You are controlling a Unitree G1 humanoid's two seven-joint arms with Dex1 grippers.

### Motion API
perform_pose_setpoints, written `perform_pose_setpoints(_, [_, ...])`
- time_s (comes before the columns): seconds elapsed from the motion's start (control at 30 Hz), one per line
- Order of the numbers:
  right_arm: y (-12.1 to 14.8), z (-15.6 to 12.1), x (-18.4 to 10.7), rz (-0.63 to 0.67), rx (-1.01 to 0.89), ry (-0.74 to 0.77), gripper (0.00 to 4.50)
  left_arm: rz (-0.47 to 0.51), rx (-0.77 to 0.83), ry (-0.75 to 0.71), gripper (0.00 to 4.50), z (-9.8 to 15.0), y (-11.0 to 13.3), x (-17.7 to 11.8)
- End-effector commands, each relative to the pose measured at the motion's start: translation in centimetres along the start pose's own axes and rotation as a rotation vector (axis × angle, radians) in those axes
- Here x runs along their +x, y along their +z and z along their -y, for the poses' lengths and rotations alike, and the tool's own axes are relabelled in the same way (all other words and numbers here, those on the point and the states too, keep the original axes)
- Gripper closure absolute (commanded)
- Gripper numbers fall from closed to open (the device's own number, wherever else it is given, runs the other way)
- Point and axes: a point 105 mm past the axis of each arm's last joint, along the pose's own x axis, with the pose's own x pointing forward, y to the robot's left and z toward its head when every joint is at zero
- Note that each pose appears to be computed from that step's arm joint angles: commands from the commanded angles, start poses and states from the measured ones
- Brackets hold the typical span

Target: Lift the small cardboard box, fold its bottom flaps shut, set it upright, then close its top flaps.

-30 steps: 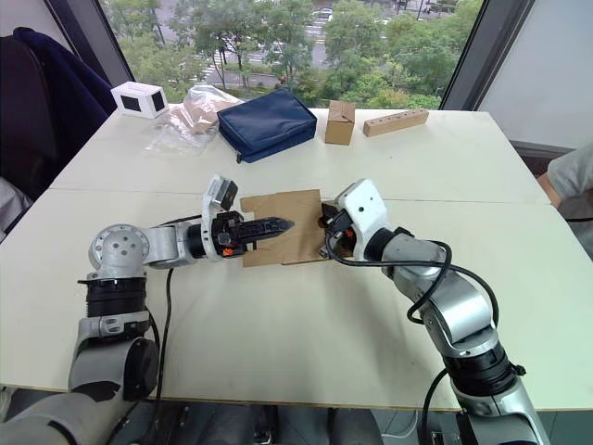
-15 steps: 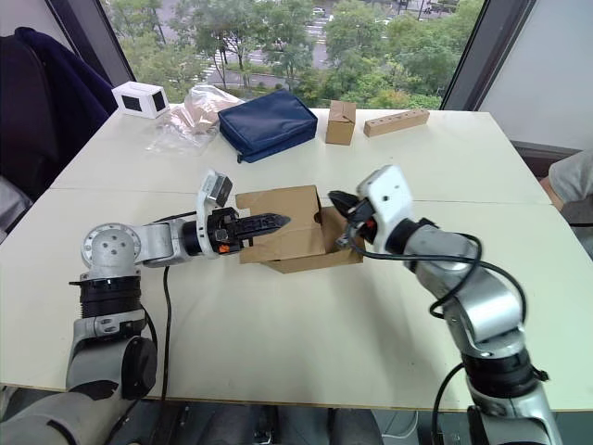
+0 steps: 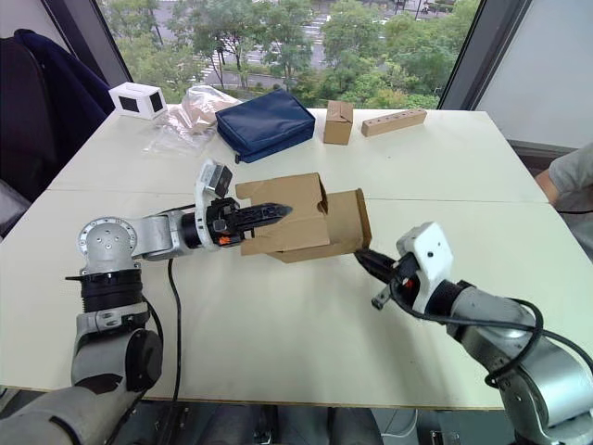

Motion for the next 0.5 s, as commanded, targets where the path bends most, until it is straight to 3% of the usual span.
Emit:
perform_pose_setpoints(0.03, [1.5,-1.4,0.6,0.064,-0.028,0.038,4.50,-0.013,0.030,-0.051,4.48,1.3,0.5,0.4])
perform_pose_setpoints(0.5, [3.2,-2.2,2.9,0.113,-0.065,0.115,4.50,-0.004,0.011,-0.041,4.48,0.0,-0.4,-0.9])
